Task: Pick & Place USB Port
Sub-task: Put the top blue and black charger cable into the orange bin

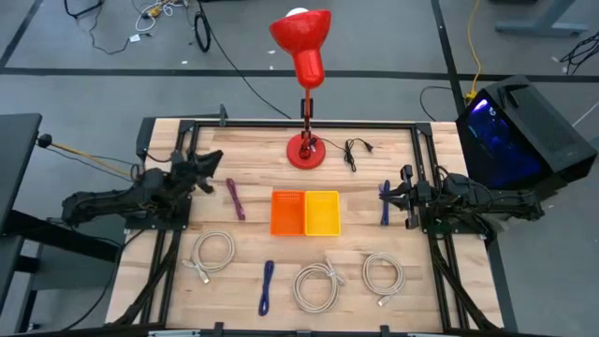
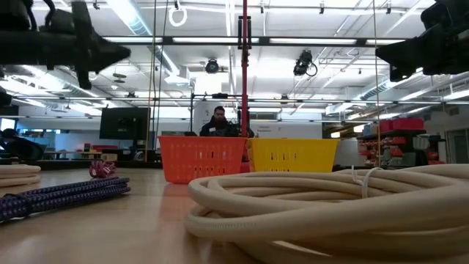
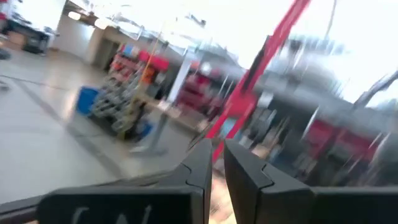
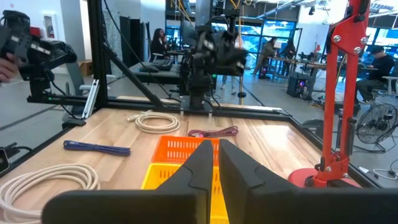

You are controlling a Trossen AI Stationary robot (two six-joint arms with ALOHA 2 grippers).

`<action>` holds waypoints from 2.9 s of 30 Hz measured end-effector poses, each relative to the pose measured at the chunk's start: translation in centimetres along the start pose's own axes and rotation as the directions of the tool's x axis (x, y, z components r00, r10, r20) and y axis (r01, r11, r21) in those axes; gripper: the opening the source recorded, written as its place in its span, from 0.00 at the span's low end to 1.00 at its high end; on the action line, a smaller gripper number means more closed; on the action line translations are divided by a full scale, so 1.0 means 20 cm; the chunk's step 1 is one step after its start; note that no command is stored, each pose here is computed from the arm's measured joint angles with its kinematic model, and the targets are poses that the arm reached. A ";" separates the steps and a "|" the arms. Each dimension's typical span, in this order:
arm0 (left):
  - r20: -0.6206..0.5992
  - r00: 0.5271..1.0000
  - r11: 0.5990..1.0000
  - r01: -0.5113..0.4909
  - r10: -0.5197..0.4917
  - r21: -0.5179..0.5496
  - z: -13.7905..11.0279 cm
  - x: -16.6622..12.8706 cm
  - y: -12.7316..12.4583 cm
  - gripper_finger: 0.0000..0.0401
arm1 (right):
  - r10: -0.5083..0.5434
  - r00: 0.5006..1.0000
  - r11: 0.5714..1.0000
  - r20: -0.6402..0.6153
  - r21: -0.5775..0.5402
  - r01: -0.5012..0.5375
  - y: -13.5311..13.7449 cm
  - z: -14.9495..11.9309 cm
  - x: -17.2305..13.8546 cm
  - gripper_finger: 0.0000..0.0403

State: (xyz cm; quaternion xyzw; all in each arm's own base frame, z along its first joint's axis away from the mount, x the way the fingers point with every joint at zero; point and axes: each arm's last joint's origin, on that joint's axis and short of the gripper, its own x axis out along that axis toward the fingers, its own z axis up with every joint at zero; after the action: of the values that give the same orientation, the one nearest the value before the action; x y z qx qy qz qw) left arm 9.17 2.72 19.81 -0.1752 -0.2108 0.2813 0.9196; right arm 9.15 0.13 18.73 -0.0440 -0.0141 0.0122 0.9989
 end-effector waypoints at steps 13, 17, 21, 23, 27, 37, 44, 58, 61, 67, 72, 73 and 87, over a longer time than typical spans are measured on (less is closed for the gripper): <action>0.140 0.974 0.952 -0.133 0.176 -0.274 0.05 -0.01 0.02 0.12 | -0.065 0.920 0.997 0.386 -0.017 0.078 -0.02 0.19 -0.04 0.08; 0.152 0.966 0.916 -0.140 0.211 -0.377 0.06 -0.01 0.02 0.12 | -0.385 0.755 0.919 0.531 0.293 0.262 -0.07 0.28 -0.10 0.08; 0.173 0.956 0.893 -0.143 0.236 -0.428 0.07 -0.01 0.03 0.12 | -0.659 0.630 0.725 0.411 0.571 0.386 -0.11 0.26 -0.11 0.08; 0.179 0.951 0.891 -0.158 0.254 -0.426 0.07 -0.01 0.03 0.12 | -0.684 0.655 0.687 0.320 0.583 0.433 -0.11 0.22 -0.08 0.08; 0.191 0.935 0.892 -0.201 0.298 -0.405 0.07 0.00 0.04 0.12 | -0.685 0.704 0.645 0.185 0.604 0.468 -0.11 0.14 -0.04 0.08; 0.376 0.919 0.890 0.071 0.117 -0.450 0.33 0.04 -0.07 0.12 | -0.837 0.499 0.398 0.224 0.875 0.275 -0.14 0.21 -0.08 0.08; 0.266 0.956 0.982 0.158 -0.126 -0.101 0.63 0.44 -0.39 0.12 | -0.695 0.577 0.576 0.428 0.812 0.091 -0.14 0.32 -0.02 0.08; 0.009 0.987 0.984 0.158 -0.159 0.080 0.79 1.04 -0.65 0.12 | -0.798 0.582 0.599 0.155 0.307 0.739 -0.23 1.07 0.29 0.08; 0.011 0.992 0.988 0.128 -0.130 0.084 0.79 1.05 -0.63 0.12 | -0.894 0.438 0.447 0.093 0.239 0.862 -0.26 1.14 0.33 0.08; -0.011 0.995 0.994 0.103 -0.103 0.046 0.78 1.06 -0.61 0.12 | -0.964 0.265 0.267 0.035 0.117 0.957 -0.27 1.16 0.34 0.08; -0.013 0.996 0.995 0.093 -0.092 0.047 0.78 1.06 -0.61 0.12 | -0.967 0.251 0.253 0.032 0.076 0.965 -0.28 1.16 0.34 0.08; -0.010 0.996 0.995 0.093 -0.092 0.045 0.78 1.06 -0.61 0.12 | -0.967 0.254 0.255 0.032 0.069 0.964 -0.28 1.16 0.34 0.08; -0.016 0.993 0.993 0.117 -0.117 -0.019 0.77 1.05 -0.63 0.12 | -0.946 0.320 0.322 0.043 0.032 0.946 -0.27 1.14 0.38 0.08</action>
State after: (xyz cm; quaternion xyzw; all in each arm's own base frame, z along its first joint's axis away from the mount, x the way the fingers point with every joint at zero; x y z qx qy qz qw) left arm 23.08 8.49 44.57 -0.1735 -0.2153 0.2235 0.9347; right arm 16.19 -3.11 42.18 -0.0266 -0.0639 -0.5706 0.8183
